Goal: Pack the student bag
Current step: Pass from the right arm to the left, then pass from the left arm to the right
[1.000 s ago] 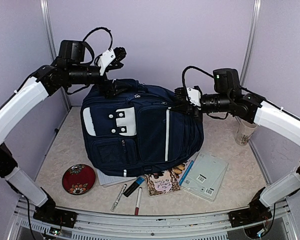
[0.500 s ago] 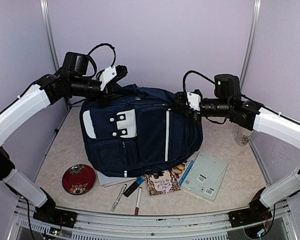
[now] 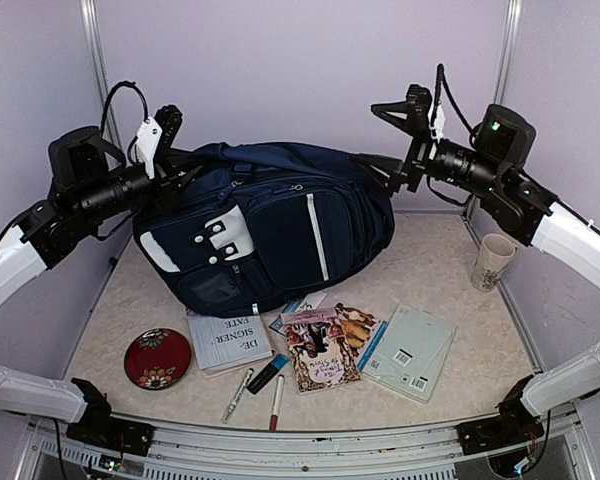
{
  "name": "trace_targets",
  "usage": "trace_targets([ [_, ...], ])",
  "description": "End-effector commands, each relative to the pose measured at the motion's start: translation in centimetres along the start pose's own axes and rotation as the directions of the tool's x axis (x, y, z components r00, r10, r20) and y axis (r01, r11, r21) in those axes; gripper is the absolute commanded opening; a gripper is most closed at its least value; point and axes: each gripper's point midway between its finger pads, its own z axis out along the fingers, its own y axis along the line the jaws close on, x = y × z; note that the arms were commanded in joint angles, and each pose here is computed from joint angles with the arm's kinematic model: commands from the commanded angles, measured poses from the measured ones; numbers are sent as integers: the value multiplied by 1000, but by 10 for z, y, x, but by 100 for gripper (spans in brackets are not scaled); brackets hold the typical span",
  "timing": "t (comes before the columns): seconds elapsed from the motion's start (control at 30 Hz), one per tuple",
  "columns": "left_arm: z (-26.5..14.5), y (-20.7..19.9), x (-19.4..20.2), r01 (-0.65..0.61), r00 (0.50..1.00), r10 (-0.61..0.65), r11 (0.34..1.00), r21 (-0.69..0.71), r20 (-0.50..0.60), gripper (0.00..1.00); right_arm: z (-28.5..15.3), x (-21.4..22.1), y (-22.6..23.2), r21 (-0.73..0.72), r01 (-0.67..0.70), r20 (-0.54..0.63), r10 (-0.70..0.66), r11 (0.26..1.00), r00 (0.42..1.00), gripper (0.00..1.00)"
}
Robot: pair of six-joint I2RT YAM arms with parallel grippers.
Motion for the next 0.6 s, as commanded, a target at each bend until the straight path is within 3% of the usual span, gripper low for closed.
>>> trace_targets([
  [0.0, -58, 23, -108, 70, 895, -24, 994, -89, 445, 0, -13, 6, 8, -140, -209, -58, 203, 968, 977, 100],
  [0.17, -64, 19, -94, 114, 893, -66, 990, -82, 446, 0, -40, 46, 56, -334, -282, -155, 242, 900, 958, 100],
  [0.3, -63, 11, -84, 98, 903, -64, 994, -58, 424, 0, -54, 86, 55, -230, -284, -243, 228, 931, 943, 100],
  [0.43, -69, 7, -76, 88, 907, -58, 995, -52, 418, 0, -71, 96, 43, -196, -319, -244, 269, 927, 932, 100],
  [0.57, -68, 5, -66, 92, 916, -68, 995, -44, 395, 0, -77, 114, 44, -163, -324, -270, 273, 932, 923, 81],
])
